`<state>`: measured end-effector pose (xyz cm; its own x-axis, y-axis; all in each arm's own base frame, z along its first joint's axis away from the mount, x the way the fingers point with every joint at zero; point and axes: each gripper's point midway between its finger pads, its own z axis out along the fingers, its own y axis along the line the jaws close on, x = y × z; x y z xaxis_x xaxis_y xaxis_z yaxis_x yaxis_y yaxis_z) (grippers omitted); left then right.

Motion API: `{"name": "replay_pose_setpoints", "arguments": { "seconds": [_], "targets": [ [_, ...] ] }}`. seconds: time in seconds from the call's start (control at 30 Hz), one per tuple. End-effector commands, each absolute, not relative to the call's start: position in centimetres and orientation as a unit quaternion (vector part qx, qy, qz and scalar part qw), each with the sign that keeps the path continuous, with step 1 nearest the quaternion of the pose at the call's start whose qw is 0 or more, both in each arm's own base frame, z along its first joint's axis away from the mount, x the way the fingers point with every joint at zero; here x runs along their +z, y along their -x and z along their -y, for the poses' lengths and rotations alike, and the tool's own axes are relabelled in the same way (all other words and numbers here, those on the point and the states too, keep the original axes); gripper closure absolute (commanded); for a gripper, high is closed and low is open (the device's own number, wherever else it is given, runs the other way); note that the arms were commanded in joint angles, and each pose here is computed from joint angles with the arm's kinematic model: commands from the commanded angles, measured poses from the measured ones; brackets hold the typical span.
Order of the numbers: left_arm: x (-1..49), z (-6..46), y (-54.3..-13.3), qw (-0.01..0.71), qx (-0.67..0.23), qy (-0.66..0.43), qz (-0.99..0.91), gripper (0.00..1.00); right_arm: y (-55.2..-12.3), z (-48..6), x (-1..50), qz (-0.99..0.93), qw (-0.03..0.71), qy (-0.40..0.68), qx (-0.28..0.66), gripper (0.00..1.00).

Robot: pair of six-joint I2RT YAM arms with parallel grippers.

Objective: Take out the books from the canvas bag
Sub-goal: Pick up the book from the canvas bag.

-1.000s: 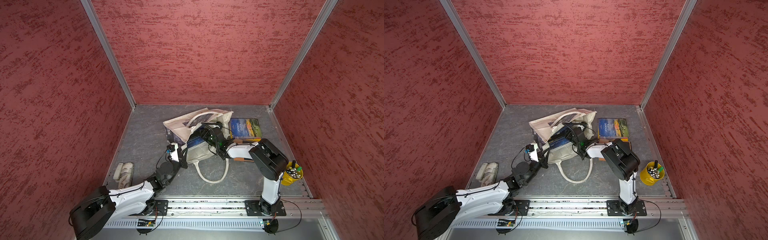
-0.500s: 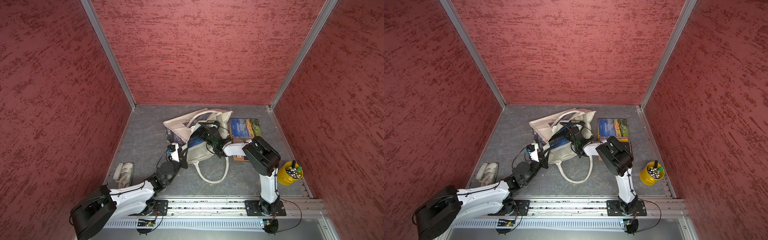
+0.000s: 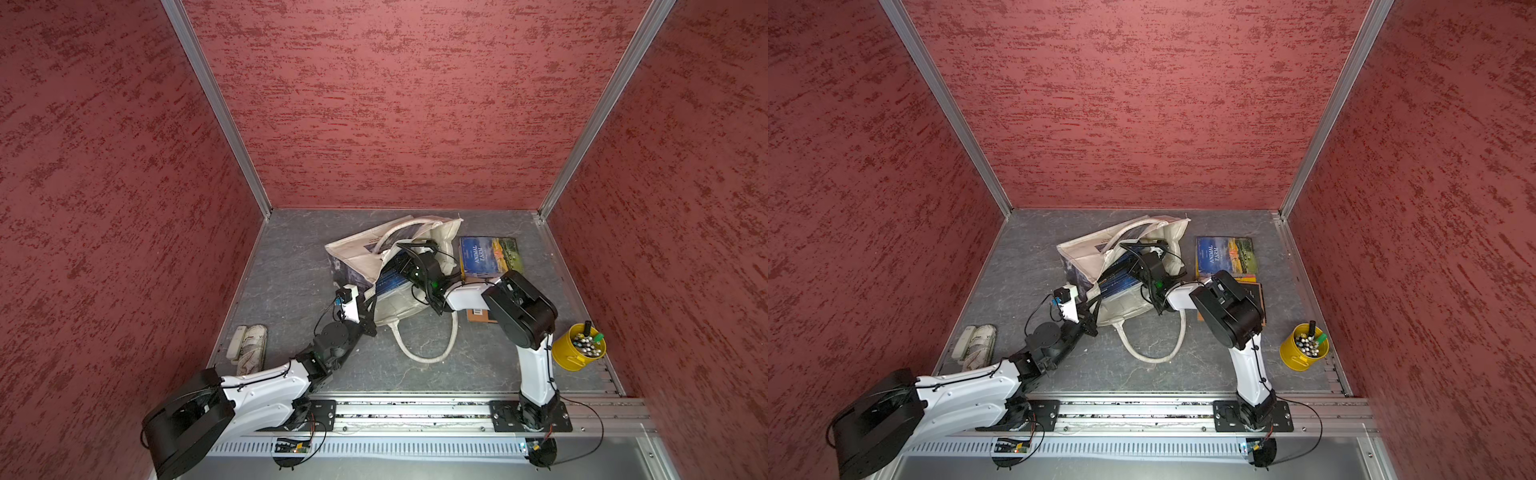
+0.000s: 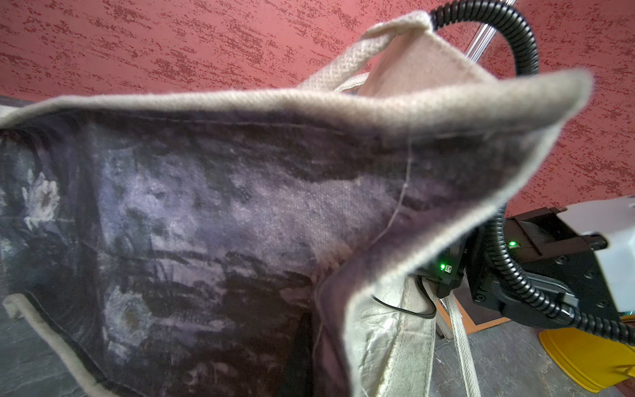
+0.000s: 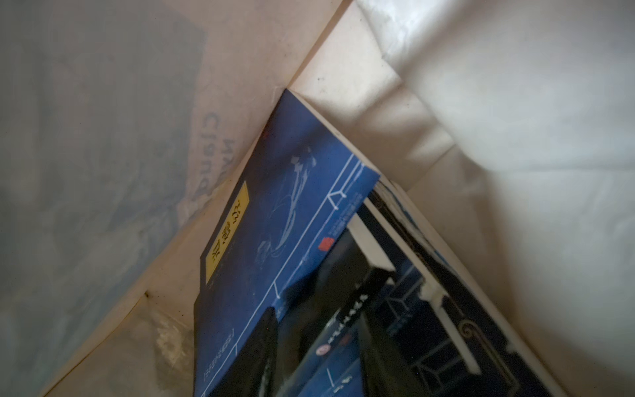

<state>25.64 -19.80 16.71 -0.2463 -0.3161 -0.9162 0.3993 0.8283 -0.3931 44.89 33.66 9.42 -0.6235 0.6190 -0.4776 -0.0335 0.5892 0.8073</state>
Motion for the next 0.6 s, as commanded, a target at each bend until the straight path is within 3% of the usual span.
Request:
{"name": "replay_pose_setpoints", "arguments": {
  "seconds": [0.0,0.27,0.57],
  "targets": [
    [18.9,21.3,-25.4,0.623,-0.324,-0.045,-0.711,1.00,-44.1,-36.1,13.0,-0.764,0.393,-0.158,0.486,0.59],
    [18.8,21.2,-25.4,0.623,-0.321,-0.044,-0.712,1.00,-42.4,-38.5,13.8,-0.757,0.368,-0.142,0.521,0.56],
    [18.8,21.3,-25.5,0.622,-0.322,-0.046,-0.712,1.00,-41.8,-39.4,10.9,-0.777,0.358,-0.169,0.489,0.64]
  ]
}}
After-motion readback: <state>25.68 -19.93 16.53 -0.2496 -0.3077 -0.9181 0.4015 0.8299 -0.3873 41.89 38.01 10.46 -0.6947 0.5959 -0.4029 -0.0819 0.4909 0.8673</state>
